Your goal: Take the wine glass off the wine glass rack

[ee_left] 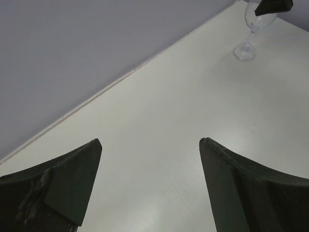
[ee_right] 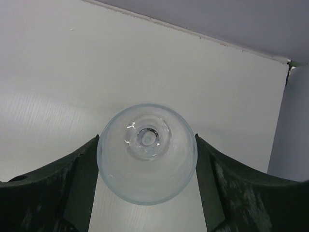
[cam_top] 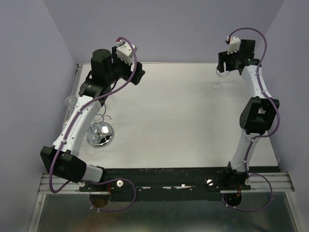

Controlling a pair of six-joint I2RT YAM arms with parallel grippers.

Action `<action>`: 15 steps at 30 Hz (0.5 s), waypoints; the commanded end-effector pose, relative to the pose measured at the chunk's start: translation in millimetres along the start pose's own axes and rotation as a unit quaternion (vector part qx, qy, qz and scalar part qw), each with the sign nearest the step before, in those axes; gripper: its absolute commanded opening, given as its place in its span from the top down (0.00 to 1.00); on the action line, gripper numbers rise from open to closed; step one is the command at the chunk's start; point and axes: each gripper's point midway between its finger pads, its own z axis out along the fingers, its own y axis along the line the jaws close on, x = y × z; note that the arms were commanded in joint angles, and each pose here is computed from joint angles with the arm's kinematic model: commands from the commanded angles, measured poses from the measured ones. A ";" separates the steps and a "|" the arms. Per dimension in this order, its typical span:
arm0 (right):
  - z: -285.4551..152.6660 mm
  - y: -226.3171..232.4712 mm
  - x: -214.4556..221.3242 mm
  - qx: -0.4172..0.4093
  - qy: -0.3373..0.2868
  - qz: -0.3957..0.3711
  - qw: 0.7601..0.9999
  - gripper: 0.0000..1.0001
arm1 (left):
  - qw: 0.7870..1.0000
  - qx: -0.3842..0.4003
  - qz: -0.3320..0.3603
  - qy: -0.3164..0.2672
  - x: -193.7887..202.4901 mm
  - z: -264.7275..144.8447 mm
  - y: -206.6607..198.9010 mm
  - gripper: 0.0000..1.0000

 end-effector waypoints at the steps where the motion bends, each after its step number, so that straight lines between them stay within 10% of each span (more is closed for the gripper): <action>1: 3.9 -17.6 -15.8 0.026 -0.023 0.017 0.999 0.35 | 1.000 0.005 0.012 -0.003 -5.4 0.0 1.5 0.01; 9: 13.4 -18.5 -7.8 0.027 -0.015 0.041 0.999 0.30 | 1.000 0.003 0.013 0.001 -3.6 0.1 2.6 0.01; 15: 9.6 -24.3 -4.9 0.048 -0.008 0.057 0.997 0.00 | 1.000 0.004 0.014 0.001 -4.5 0.1 2.3 0.01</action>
